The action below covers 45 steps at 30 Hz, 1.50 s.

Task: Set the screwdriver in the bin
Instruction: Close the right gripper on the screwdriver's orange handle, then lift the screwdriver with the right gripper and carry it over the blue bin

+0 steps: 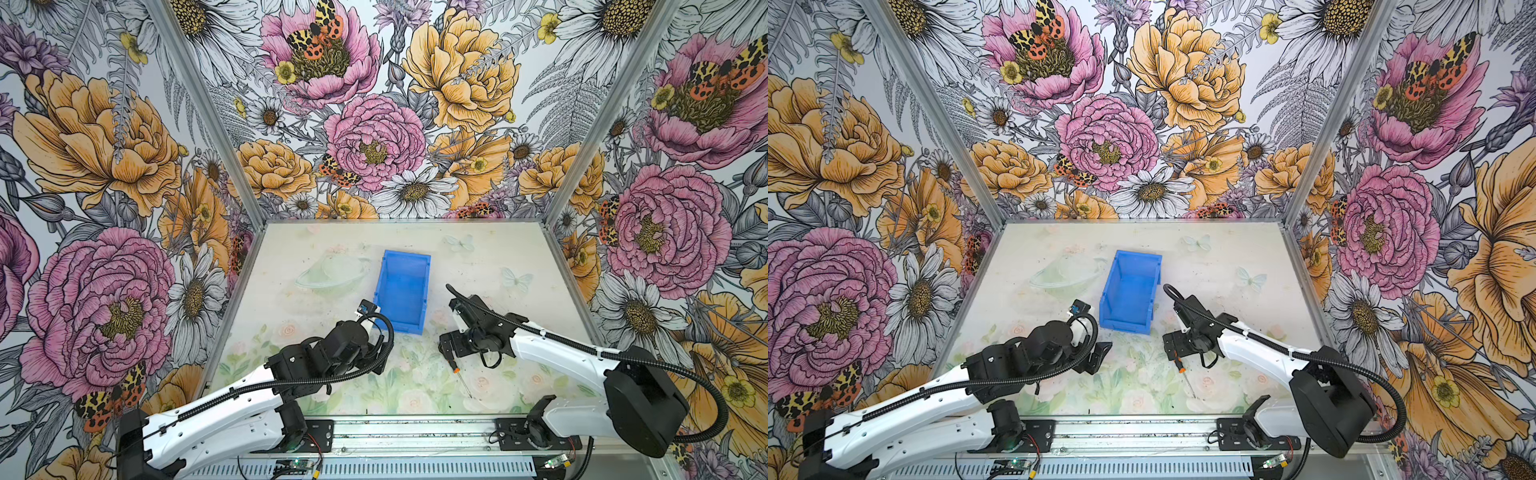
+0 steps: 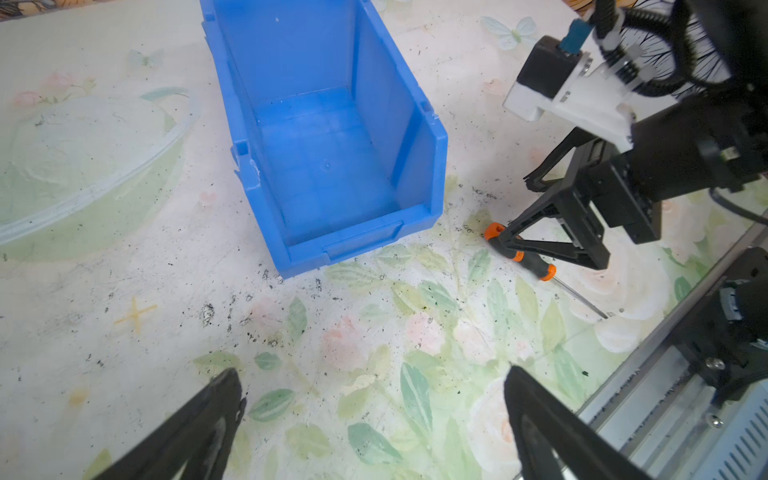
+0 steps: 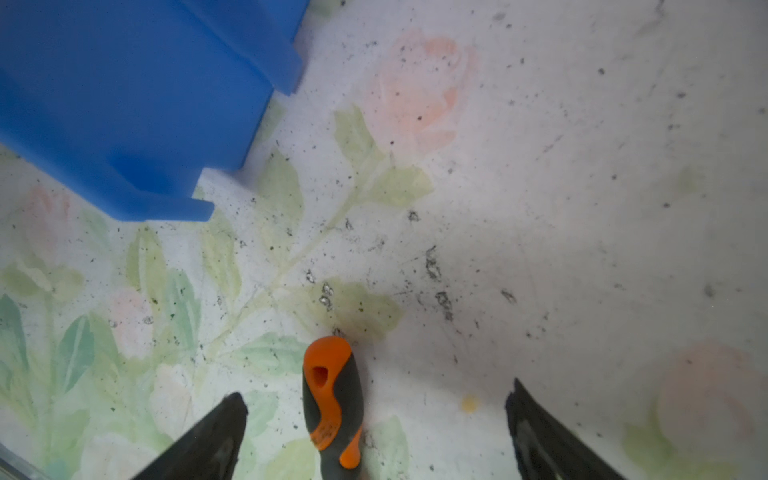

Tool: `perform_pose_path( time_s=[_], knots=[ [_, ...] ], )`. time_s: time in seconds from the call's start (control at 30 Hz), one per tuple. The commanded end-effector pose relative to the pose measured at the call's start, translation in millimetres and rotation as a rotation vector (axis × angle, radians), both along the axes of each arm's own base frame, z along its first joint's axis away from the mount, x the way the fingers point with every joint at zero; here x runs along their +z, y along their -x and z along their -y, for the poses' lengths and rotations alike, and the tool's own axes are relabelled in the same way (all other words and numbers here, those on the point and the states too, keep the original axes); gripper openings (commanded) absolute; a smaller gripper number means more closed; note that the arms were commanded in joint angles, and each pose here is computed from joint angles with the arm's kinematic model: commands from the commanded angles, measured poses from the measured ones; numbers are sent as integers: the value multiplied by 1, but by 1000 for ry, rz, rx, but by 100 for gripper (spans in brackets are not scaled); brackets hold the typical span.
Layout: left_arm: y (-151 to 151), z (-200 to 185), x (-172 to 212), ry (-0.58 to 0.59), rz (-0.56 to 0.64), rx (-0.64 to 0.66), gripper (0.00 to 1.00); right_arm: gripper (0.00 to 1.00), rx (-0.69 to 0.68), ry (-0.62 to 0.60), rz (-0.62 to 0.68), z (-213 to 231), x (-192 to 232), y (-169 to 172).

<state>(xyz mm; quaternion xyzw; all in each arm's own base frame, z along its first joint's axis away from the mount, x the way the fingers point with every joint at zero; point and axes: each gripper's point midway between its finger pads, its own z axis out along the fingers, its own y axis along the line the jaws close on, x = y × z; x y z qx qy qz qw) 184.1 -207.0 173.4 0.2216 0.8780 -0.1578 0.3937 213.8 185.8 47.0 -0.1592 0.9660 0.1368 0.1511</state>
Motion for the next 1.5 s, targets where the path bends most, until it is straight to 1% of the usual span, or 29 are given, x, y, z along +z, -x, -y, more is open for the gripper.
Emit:
perform_pose_path(
  time_s=[0.0, 0.07, 0.13, 0.3, 0.37, 0.47, 0.6, 0.7, 0.73, 0.83, 0.97, 1.03, 1.1, 1.2, 1.33, 1.47],
  knots=[
    [3, -1, -13, -59, -12, -36, 99, 97, 36, -6, 14, -8, 2, 1],
    [6, 1, -14, -59, -22, -62, 99, 94, 42, 8, 14, -9, 1, 1],
    [6, 0, -10, -54, -9, -69, 99, 87, 52, 31, 18, -9, -1, 1],
    [4, -8, 8, -8, 48, -47, 99, 83, 58, 91, 20, -9, -10, 2],
    [8, -9, 10, 14, 52, -54, 99, 78, 61, 110, 20, -9, -12, 3],
    [9, -9, 13, 27, 59, -60, 99, 68, 56, 128, 14, -11, -16, 3],
    [10, -6, 12, 33, 53, -76, 99, 58, 49, 156, -8, -12, -25, 7],
    [11, -5, 13, 37, 57, -83, 99, 46, 24, 175, -20, -8, -30, 8],
    [11, -5, 15, 38, 64, -82, 99, 41, 38, 178, -19, -13, -31, 13],
    [9, -9, 19, 35, 90, -71, 99, 34, 10, 186, -21, -11, -34, 16],
    [7, -12, 22, 40, 101, -59, 99, 24, 6, 193, -14, -13, -34, 18],
    [7, -12, 22, 42, 100, -59, 99, 16, 3, 193, -10, -15, -33, 17],
    [7, -11, 22, 43, 99, -61, 99, 10, -9, 185, -4, -17, -30, 16],
    [7, -11, 22, 52, 98, -60, 99, 0, -43, 137, 26, -24, -14, 9],
    [6, -11, 23, 82, 101, -44, 99, 0, -128, 21, 104, -35, 26, -5],
    [1, -18, 22, 98, 108, 7, 99, 0, -177, -72, 181, -46, 68, -19]
  ],
)
